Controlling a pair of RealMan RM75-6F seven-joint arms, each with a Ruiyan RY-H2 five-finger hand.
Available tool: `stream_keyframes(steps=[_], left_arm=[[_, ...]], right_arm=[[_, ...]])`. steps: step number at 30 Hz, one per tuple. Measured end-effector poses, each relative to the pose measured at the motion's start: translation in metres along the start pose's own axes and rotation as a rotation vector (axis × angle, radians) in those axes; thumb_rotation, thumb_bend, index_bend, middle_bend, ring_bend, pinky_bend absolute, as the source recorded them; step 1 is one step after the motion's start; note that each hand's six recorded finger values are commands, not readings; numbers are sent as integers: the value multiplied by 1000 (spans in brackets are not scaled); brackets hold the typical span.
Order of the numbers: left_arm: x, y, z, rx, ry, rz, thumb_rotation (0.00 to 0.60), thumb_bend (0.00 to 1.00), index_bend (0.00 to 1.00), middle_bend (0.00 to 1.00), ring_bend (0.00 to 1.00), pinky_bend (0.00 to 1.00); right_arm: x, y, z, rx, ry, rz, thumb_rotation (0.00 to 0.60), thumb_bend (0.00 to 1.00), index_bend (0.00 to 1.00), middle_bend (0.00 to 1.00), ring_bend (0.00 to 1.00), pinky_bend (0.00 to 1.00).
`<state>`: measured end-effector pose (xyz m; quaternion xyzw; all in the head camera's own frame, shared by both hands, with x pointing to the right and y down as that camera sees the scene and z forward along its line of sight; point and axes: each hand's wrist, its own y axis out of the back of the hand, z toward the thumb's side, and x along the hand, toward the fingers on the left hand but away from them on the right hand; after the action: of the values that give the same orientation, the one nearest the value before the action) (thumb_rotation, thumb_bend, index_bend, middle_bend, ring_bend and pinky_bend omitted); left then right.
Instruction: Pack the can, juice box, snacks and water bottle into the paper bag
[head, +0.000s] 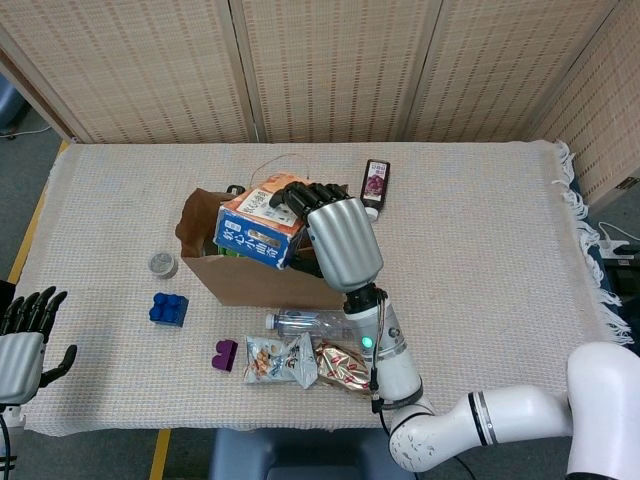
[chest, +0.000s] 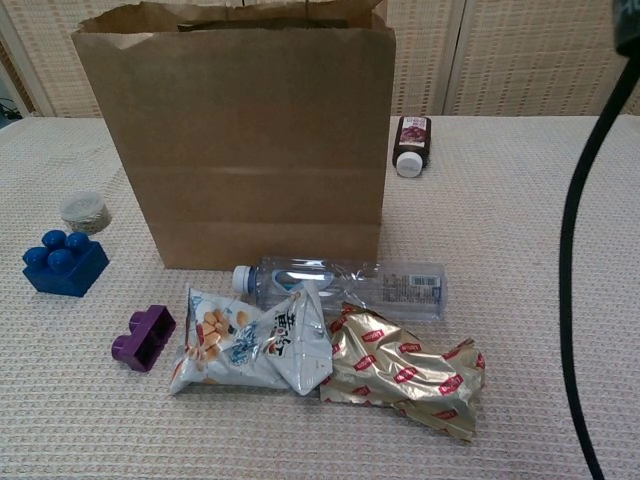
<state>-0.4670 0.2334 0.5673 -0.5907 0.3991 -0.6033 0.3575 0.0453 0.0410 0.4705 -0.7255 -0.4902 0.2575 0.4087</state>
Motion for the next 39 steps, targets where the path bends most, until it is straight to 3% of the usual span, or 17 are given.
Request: stream_keyframes(steps=[7, 18, 21, 23, 24, 26, 27, 30, 39], left_arm=[[0, 0, 0, -1, -1, 0, 600, 375, 68, 0, 0, 0], [0, 0, 0, -2, -2, 0, 600, 375, 69, 0, 0, 0], [0, 0, 0, -2, -2, -1, 600, 375, 68, 0, 0, 0], [0, 0, 0, -1, -2, -1, 600, 376, 68, 0, 0, 0], [0, 0, 0, -1, -2, -1, 600, 375, 68, 0, 0, 0], [0, 0, 0, -1, -2, 0, 600, 375, 69, 0, 0, 0], [0, 0, 0, -1, -2, 0, 600, 375, 68, 0, 0, 0], [0, 0, 0, -1, -2, 0, 600, 375, 68, 0, 0, 0], [0, 0, 0, 1, -1, 0, 600, 375, 68, 0, 0, 0]], right_arm=[[2, -8, 2, -17, 2, 21, 600, 201, 664, 690, 652, 522], [18, -47, -11, 36, -8, 130, 600, 201, 636, 690, 651, 523], [20, -50, -13, 39, -14, 145, 600, 201, 546, 686, 614, 514], [21, -52, -14, 40, -15, 163, 600, 201, 347, 584, 485, 450], [22, -54, -14, 40, -11, 177, 600, 201, 199, 474, 372, 388], [23, -55, -14, 45, -1, 196, 600, 201, 32, 294, 193, 277], [23, -54, -15, 50, 4, 206, 600, 198, 0, 204, 109, 207], [24, -53, -19, 62, 0, 222, 600, 180, 0, 79, 10, 117], [28, -39, -36, 75, -41, 223, 600, 157, 0, 43, 0, 96]])
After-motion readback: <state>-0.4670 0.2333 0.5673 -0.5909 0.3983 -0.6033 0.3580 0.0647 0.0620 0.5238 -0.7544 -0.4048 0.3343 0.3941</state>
